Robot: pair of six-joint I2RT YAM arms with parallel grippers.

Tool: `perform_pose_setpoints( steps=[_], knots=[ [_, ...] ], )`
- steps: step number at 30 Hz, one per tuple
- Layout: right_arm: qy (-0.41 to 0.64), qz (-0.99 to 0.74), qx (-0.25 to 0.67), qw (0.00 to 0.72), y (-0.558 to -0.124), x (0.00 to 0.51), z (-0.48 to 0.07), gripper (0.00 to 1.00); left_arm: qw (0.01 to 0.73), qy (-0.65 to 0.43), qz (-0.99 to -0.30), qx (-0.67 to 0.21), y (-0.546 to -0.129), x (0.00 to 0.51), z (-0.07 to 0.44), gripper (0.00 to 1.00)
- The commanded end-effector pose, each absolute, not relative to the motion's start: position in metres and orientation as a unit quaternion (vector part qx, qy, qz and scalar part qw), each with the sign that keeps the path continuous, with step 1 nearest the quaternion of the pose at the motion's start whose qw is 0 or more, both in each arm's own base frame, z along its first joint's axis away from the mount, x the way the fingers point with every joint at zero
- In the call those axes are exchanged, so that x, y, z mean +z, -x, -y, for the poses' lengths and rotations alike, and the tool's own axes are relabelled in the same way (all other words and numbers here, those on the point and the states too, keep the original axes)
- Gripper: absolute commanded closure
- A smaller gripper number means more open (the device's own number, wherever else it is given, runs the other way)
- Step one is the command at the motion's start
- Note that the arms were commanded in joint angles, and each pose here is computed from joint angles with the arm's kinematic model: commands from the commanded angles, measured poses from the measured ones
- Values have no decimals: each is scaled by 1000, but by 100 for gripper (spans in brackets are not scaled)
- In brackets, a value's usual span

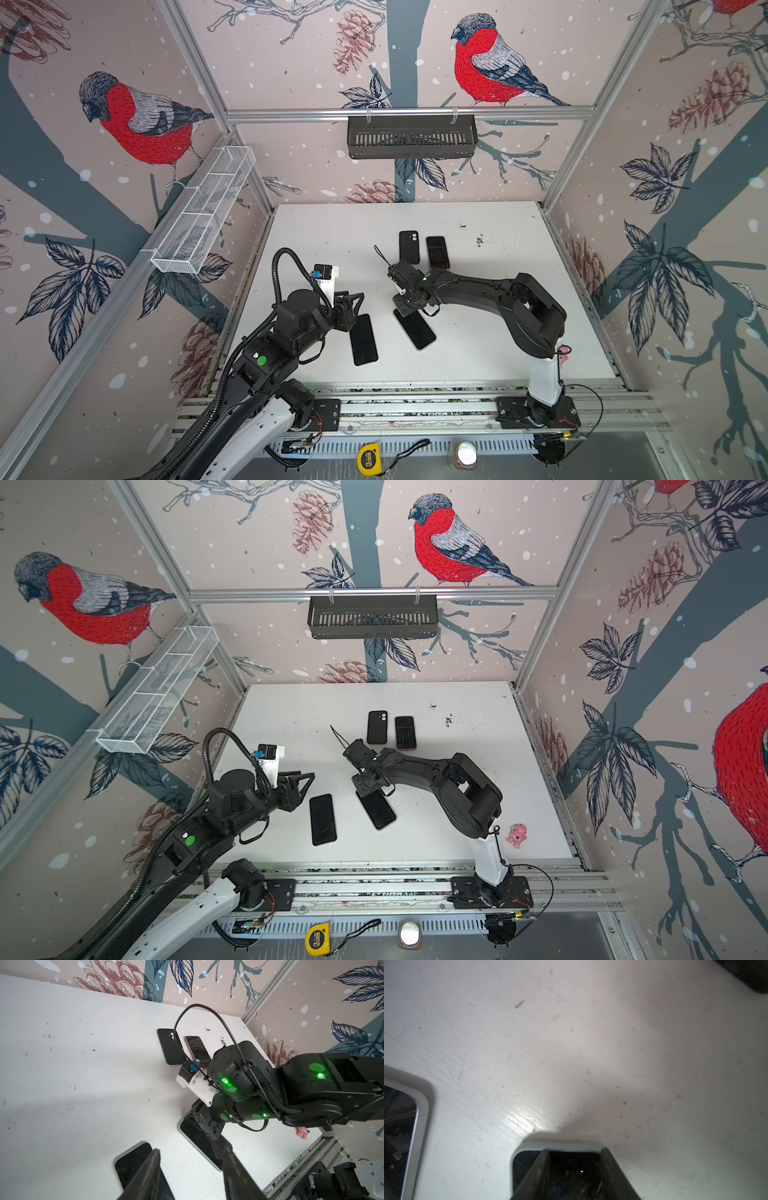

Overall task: Put the phone into the phone case
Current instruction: 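Carry the cased phone farther from the robot and set it beside the pink-cased phone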

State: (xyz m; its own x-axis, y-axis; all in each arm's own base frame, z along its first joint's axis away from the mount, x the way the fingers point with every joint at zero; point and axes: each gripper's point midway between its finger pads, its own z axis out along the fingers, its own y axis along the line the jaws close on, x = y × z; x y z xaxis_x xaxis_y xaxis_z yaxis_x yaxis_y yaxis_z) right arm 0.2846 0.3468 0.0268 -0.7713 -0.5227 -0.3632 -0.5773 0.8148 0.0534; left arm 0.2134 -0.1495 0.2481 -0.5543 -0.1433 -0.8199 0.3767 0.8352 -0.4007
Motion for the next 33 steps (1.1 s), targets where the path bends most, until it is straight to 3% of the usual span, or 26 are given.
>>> perform_pose_setpoints(
  steps=[1, 2, 7, 9, 21, 28, 33],
  knots=[
    [300, -944, 52, 128, -267, 27, -324, 58, 476, -69, -831, -278, -215, 252, 149, 51],
    [299, -942, 58, 140, -268, 37, -325, 56, 477, -69, -831, -279, -215, 253, 149, 51],
    [296, -936, 73, 174, -255, 70, -319, 15, 476, -69, -832, -278, -216, 251, 149, 51],
    [299, -935, 87, 170, -244, 72, -320, 12, 475, -71, -832, -278, -216, 251, 150, 51],
    [310, -940, 79, 115, -200, 21, -314, 8, 478, -70, -830, -279, -216, 252, 150, 51],
    [302, -946, 53, 109, -199, 4, -308, 19, 477, -70, -831, -278, -216, 252, 149, 51],
    [300, -940, 46, 155, -208, 24, -308, 31, 478, -70, -830, -279, -216, 252, 149, 51]
  ],
)
